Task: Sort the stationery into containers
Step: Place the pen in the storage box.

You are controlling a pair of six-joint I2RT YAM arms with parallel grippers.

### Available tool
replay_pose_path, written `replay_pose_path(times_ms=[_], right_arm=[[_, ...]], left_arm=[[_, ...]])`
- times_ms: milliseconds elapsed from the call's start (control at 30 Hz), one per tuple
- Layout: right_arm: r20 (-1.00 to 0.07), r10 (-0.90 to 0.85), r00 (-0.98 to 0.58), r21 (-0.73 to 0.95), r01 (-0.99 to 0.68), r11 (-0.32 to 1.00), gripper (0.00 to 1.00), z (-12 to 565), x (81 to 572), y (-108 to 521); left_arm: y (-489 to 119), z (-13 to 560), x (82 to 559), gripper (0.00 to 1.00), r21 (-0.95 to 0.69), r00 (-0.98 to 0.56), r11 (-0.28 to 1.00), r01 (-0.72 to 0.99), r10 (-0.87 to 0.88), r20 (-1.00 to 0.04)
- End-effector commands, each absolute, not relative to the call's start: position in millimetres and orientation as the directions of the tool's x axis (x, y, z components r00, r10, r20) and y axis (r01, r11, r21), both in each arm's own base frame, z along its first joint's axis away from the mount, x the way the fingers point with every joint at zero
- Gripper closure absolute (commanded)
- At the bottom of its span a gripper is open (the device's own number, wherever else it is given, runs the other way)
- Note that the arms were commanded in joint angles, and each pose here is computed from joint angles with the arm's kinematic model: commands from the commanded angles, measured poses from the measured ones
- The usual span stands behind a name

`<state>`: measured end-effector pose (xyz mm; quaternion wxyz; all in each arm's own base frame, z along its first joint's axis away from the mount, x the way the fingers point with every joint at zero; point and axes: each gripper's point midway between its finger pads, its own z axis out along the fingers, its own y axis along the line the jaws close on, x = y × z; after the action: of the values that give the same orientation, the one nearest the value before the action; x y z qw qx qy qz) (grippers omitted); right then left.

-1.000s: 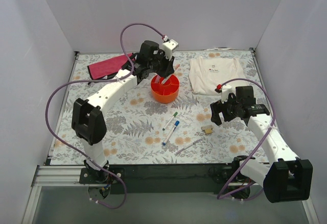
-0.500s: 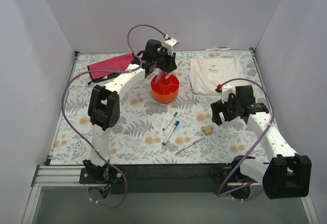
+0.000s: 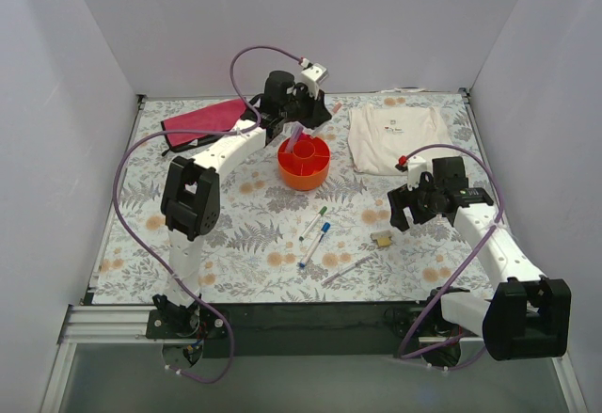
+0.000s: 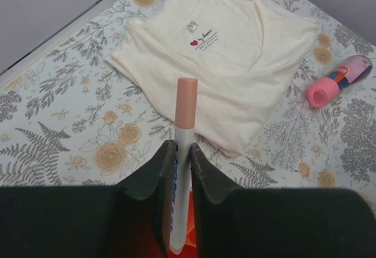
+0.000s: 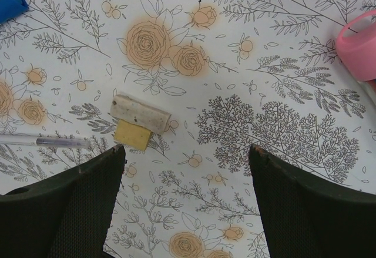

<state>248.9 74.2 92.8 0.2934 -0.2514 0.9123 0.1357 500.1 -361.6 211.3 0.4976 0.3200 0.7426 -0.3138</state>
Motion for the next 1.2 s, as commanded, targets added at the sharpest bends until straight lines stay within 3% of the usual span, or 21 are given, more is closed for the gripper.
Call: replay_pose_path(times_ms=[0, 1167], right_arm=[[-0.645, -0.388, -0.658, 0.051, -0.544, 0.838, 0.1, 111.6, 266.2, 71.5], [-0.572, -0.428, -0.7, 0.045, -0.548, 0.835, 0.1, 103.5, 271.6, 63.7]], left_arm=[[-367.1, 247.0, 505.3, 1.0, -0.137, -0.205, 0.549, 0.824, 0.064, -0.977], [-357.8, 170.3, 498.4, 0.99, -0.29, -0.337, 0.499, 0.817, 0.006, -0.941]])
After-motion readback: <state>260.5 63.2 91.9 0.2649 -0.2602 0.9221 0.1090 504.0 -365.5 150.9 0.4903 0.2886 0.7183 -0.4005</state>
